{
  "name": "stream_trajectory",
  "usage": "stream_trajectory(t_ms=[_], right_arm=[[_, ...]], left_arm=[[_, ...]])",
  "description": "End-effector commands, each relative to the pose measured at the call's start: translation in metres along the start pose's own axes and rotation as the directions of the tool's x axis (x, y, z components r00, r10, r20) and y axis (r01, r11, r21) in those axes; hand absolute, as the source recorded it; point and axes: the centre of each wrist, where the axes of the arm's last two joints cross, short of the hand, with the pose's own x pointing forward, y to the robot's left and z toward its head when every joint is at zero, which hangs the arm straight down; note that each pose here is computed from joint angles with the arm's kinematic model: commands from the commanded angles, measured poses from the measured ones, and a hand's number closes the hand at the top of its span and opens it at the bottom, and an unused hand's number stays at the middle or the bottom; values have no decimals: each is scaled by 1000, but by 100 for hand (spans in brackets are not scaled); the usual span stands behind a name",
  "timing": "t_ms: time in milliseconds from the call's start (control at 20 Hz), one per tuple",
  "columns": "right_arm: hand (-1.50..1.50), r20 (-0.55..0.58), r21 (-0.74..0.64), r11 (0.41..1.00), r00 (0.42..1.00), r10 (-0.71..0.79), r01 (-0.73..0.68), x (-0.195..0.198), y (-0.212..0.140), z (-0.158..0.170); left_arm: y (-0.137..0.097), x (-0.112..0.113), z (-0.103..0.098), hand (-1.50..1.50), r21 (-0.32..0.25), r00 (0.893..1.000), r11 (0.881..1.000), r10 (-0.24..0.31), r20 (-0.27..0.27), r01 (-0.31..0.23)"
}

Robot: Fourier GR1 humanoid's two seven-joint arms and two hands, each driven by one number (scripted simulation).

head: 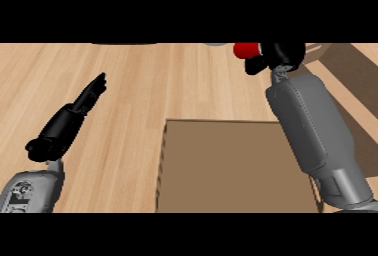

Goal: Pick the can from the tray and place it in the cardboard box

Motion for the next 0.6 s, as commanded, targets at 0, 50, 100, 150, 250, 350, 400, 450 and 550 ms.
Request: stream_trajectory(t_ms=[0,50,100,150,250,350,400,450,550], right_arm=[[150,-165,-160,985,981,-99,73,-32,-35,-14],[150,-211,-159,986,974,-80,47,-24,-24,-10],[150,-226,-197,979,970,-93,48,-47,-48,-25],[150,-260,-209,977,961,-98,43,-48,-50,-27],[150,-298,-229,973,949,-103,34,-81,-51,-29],[150,-323,-218,975,940,-114,43,-91,-66,-36],[150,-339,-245,969,932,-126,42,-95,-86,-41],[150,-379,-236,972,919,-108,17,-125,-73,-44],[150,-376,-218,976,924,-69,-16,-158,-59,-30]], left_arm=[[-2,1,2,0,2,1000,1000,1,9,-1],[1,3,-1,0,-17,1000,1000,8,-3,-8],[-2,-7,9,0,-4,1000,1000,13,-1,-13],[-5,8,6,0,-3,1000,1000,3,18,-3],[-10,-3,2,0,-2,1000,1000,14,1,-14],[5,6,1,0,-11,1000,1000,4,2,-4],[-18,-15,13,0,-12,1000,1000,20,-3,-21],[9,1,6,0,-6,1000,1000,3,22,-3],[2,-2,-1,0,-3,1000,1000,5,13,-5]])
